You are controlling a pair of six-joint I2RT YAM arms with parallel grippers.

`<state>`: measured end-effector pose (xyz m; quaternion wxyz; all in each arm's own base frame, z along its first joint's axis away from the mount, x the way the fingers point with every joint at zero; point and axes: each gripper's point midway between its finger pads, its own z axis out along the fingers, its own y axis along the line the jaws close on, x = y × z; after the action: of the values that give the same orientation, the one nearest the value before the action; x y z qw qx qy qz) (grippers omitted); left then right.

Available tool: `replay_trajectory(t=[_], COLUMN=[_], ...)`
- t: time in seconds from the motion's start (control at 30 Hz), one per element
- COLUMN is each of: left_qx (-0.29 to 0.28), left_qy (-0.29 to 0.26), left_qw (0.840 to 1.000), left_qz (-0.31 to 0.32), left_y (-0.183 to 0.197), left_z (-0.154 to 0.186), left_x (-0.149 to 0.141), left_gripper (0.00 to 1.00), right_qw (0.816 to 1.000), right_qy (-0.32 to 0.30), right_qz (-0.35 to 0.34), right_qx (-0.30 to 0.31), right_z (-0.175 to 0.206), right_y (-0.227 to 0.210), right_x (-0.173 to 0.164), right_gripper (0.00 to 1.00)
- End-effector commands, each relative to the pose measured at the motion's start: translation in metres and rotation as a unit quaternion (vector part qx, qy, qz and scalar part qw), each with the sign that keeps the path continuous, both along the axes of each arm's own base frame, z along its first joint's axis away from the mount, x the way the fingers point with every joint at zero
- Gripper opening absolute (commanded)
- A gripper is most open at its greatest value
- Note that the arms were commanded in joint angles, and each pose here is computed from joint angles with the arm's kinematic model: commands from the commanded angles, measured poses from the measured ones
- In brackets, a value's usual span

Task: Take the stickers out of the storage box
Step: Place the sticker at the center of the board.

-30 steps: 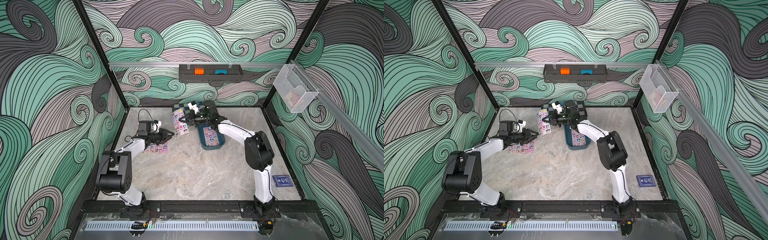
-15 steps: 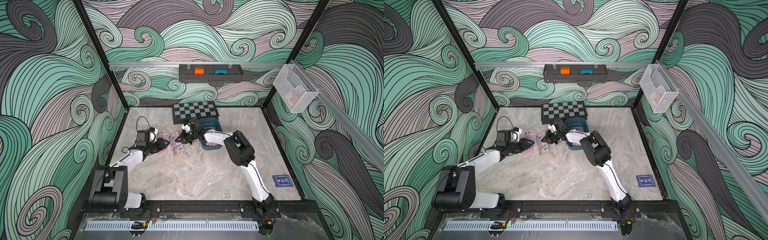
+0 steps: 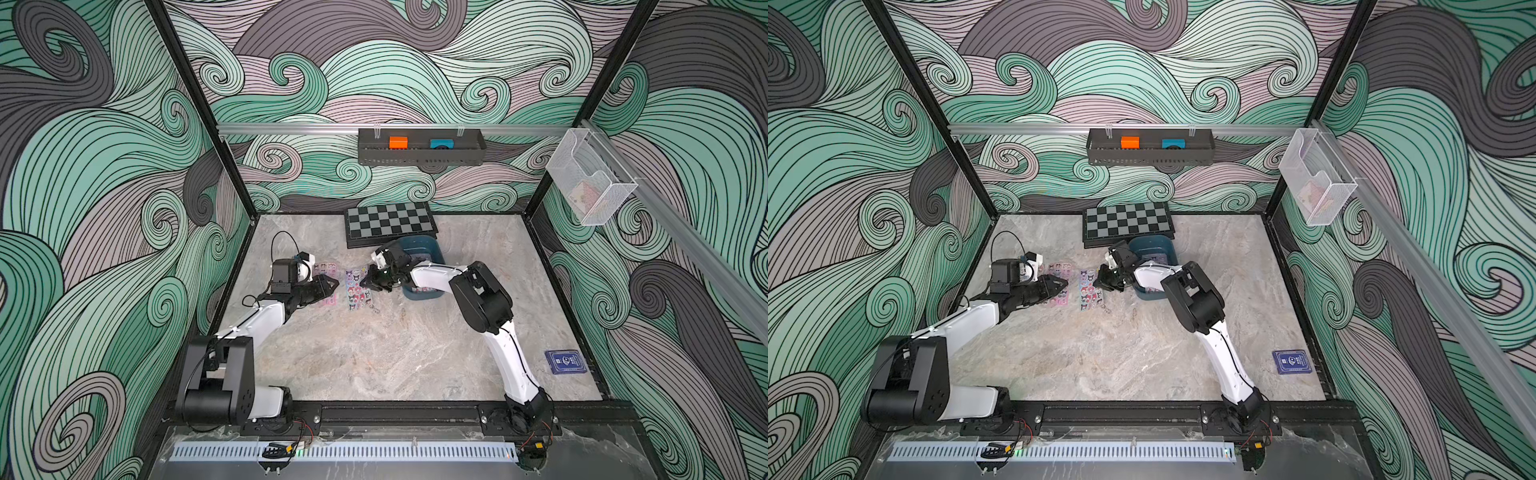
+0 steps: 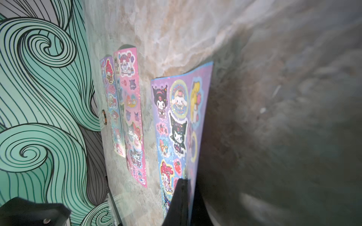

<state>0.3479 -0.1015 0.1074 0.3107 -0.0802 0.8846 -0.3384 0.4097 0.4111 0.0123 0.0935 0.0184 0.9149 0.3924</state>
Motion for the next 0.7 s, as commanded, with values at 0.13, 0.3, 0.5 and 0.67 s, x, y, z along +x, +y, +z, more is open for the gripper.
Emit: replay_trajectory(t=[0.13,0.3,0.5,0.67], left_qx=[0.005,0.001,-0.002,-0.004], left_qy=[-0.01,-0.01,-0.01,-0.014], left_qw=[1.0,1.0,1.0,1.0], left_qz=[-0.007,-0.011,-0.013,-0.013], left_y=[0.0,-0.002,-0.003,-0.004], left_z=[0.004,0.003,0.004,0.005], left_x=[-0.002,-0.002,-0.001,-0.004], left_gripper=[0.4,0.4,0.4,0.4], right_qw=[0.998,0.998,0.997,0.997], right_qy=[-0.048,-0.056,-0.059,-0.06], right_qz=[-0.019,-0.027,-0.041,-0.036], right_qx=[-0.018,-0.022,-0.008,-0.009], right_z=[0.012,0.01,0.006,0.008], right_y=[0.012,0.012,0.016,0.021], right_x=[0.008,0.012,0.017,0.021], right_gripper=[0.06,0.07,0.07,0.08])
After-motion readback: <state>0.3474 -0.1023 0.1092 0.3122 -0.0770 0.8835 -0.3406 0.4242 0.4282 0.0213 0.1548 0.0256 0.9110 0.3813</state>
